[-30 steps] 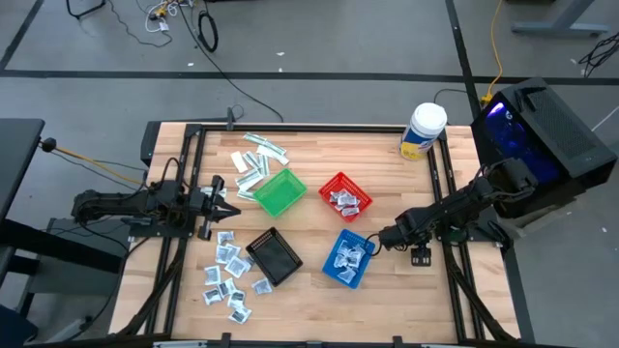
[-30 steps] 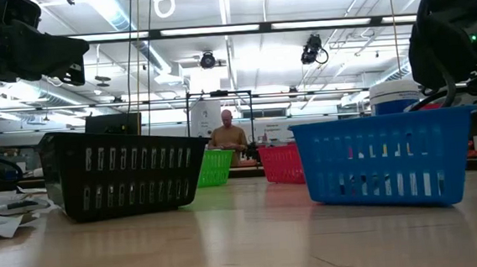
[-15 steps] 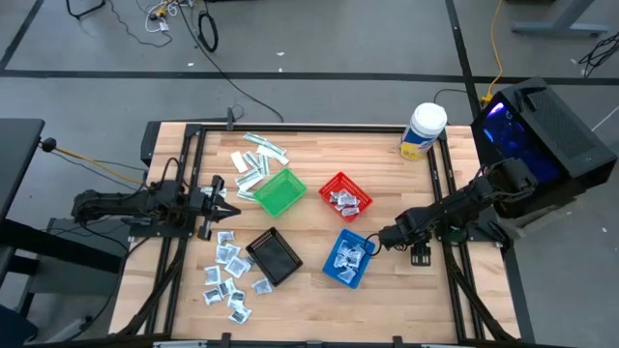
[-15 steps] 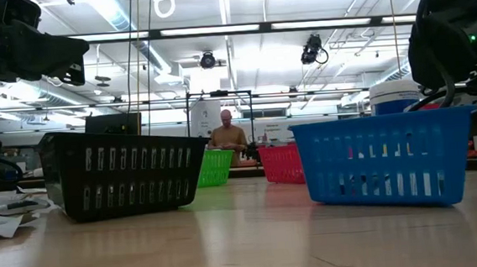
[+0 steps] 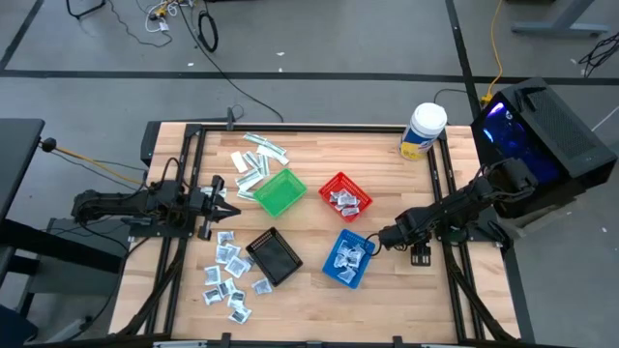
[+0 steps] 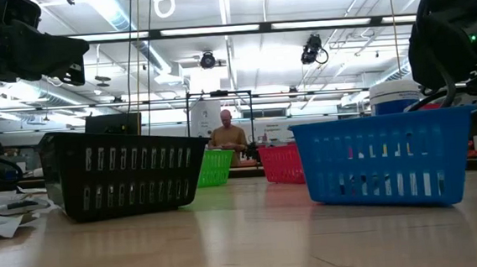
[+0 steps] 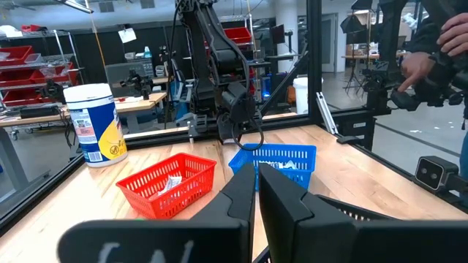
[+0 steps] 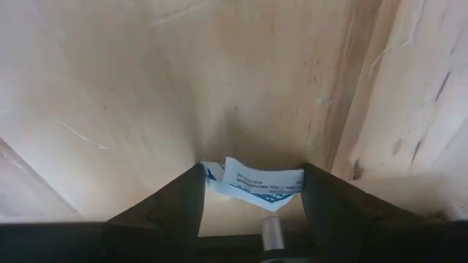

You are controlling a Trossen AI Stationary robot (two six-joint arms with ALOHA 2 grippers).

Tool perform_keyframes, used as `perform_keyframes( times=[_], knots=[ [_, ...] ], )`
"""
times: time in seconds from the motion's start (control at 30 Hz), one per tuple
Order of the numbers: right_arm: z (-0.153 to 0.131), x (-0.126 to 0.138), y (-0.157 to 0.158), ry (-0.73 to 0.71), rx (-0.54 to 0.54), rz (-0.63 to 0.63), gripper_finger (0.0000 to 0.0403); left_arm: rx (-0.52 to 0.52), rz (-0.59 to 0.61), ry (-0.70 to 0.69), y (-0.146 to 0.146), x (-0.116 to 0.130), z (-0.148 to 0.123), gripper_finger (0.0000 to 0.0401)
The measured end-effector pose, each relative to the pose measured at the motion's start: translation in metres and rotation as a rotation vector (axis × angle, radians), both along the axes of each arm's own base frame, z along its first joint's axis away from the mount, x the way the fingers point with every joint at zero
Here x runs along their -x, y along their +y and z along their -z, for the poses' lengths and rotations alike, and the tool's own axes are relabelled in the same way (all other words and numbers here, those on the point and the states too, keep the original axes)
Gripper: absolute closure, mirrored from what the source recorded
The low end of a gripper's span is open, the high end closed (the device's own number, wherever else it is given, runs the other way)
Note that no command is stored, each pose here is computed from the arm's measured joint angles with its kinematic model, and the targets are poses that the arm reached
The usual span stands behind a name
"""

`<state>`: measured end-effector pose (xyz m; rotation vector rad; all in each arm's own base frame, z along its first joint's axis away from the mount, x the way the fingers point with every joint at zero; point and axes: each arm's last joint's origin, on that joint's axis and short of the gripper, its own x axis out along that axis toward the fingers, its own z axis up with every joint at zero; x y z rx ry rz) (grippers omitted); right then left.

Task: Pick & Place First Aid Supplies
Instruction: Put the blue alcohol pad into the blue bin

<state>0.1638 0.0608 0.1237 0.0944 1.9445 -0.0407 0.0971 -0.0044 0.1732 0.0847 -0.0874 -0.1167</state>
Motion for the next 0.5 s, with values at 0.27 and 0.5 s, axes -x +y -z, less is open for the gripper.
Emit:
perform_keyframes(
  times=[0.27,0.5],
  knots=[
    [-0.0064,-0.0039,0.0013,-0.016,-0.001,-0.001,0.0182,0.0,0.0,0.0,0.0,0.0,-0.0001,0.0376],
    [-0.0096,-0.0054,0.0019,-0.02,-0.006,0.0,0.0182,0.0,0.0,0.0,0.0,0.0,0.0,0.0376]
  ],
)
